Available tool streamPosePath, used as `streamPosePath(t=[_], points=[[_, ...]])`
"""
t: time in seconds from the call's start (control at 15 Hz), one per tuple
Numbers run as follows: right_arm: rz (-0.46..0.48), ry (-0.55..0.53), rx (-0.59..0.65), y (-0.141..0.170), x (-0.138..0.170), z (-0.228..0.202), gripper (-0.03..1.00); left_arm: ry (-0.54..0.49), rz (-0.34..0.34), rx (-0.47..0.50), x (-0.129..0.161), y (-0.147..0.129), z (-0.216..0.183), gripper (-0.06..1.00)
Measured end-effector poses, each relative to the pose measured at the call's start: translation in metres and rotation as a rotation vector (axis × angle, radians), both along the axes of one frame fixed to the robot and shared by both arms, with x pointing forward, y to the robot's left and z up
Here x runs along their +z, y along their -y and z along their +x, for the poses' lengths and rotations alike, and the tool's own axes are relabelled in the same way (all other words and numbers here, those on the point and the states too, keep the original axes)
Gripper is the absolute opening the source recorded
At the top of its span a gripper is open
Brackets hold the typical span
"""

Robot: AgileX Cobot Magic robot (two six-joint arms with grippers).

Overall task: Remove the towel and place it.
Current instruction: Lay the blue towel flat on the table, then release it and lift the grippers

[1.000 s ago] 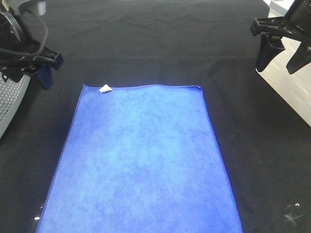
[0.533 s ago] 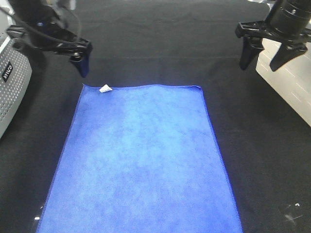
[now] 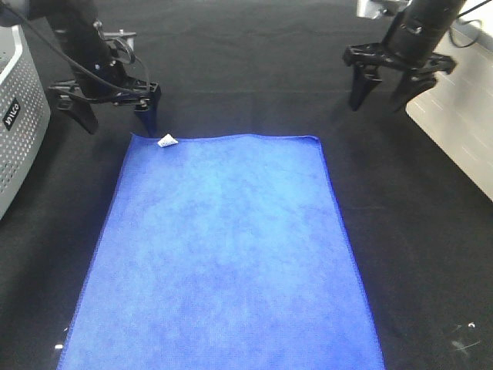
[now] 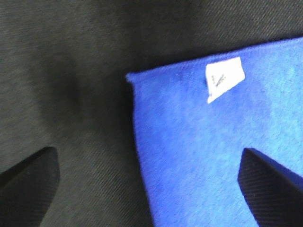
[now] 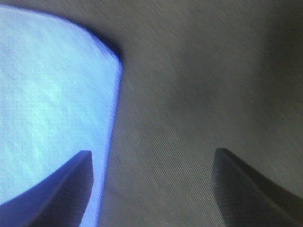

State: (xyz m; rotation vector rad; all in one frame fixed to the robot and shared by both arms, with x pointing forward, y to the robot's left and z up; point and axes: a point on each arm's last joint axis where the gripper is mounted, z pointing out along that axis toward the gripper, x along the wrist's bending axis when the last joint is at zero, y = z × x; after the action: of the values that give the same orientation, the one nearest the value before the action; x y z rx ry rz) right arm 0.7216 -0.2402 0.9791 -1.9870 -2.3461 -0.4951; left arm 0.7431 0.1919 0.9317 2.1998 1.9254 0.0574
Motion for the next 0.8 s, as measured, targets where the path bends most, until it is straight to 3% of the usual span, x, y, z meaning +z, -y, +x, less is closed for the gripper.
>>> streamPosePath(t=[0.33,0.8], points=[[0.099,-0.025,0.043,-0.011,-0.041,0.019,0.69,-0.063,0.005,-0.022,-0.033,0.001,0.001,0.96],[0.119,0.001,0.056,-0.024,-0.071,0.027,0.69,-0.016,0.003,-0.018,-0.036,0.002,0.006,0.96]])
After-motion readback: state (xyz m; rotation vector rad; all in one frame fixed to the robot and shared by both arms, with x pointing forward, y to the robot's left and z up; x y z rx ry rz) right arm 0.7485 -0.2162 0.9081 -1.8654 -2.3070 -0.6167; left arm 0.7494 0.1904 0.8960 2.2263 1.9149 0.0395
